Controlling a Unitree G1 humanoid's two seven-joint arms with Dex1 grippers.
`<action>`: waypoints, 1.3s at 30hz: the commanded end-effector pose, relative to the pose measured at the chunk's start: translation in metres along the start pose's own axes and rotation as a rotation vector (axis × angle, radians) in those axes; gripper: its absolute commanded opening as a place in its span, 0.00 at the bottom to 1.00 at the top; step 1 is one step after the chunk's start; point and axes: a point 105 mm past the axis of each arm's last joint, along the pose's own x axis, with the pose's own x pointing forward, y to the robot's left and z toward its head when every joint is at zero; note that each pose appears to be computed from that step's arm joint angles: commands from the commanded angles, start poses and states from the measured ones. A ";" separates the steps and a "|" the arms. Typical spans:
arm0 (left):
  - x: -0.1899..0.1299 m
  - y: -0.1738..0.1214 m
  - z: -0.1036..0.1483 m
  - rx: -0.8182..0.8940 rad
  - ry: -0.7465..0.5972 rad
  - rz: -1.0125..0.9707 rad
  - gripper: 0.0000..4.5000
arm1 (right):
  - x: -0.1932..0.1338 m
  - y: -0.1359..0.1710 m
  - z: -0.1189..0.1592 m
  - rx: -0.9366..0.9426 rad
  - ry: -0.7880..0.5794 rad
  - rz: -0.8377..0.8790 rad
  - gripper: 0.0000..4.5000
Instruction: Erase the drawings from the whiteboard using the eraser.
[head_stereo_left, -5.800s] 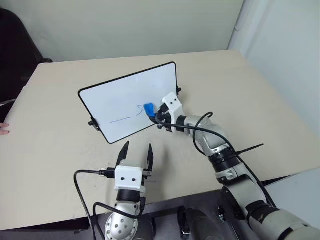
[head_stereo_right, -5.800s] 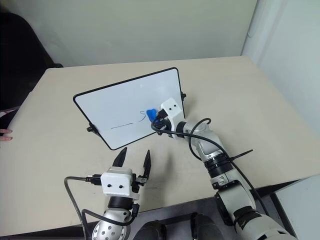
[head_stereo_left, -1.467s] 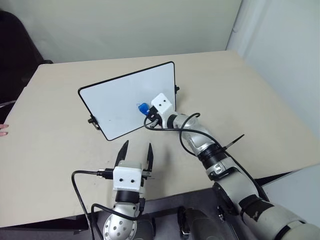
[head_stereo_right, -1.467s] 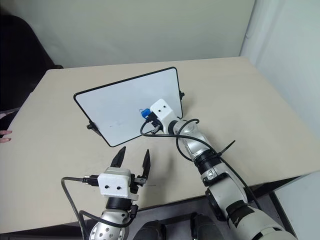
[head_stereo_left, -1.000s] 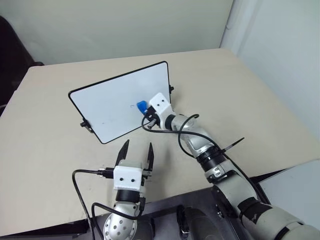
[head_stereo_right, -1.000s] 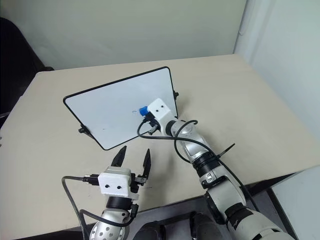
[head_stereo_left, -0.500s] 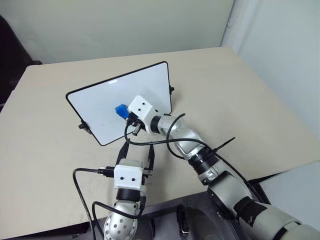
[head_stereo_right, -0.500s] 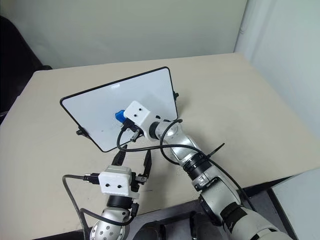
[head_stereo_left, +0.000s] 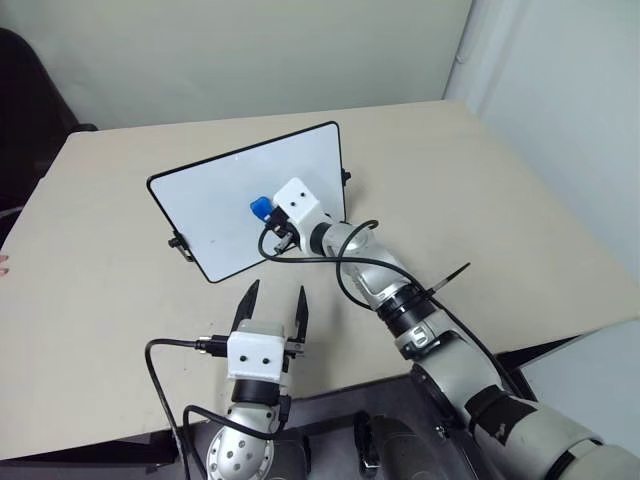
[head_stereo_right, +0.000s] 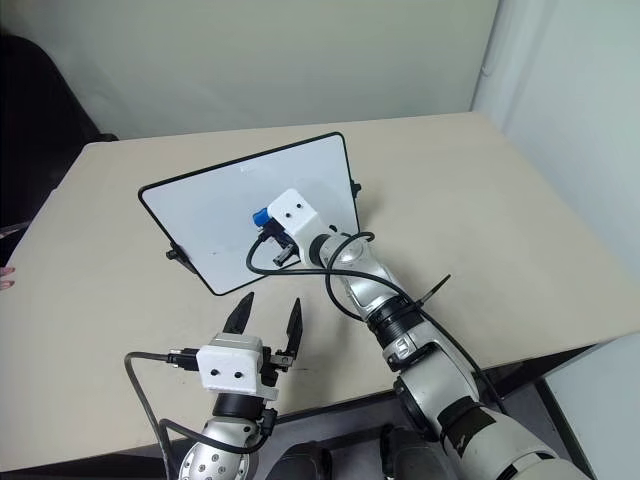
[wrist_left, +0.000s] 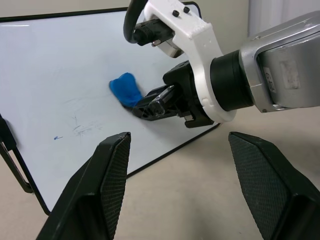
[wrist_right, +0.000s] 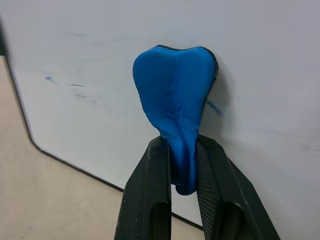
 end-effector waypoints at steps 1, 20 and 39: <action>-0.001 -0.001 0.013 -0.010 -0.045 0.004 0.76 | -0.002 -0.017 0.015 -0.036 -0.035 -0.074 0.09; 0.001 -0.003 0.014 -0.010 -0.050 0.002 0.76 | 0.001 0.050 0.026 -0.179 -0.074 0.254 0.09; 0.005 -0.006 0.010 -0.015 -0.050 -0.004 0.76 | 0.003 0.118 0.048 -0.393 -0.183 0.479 0.09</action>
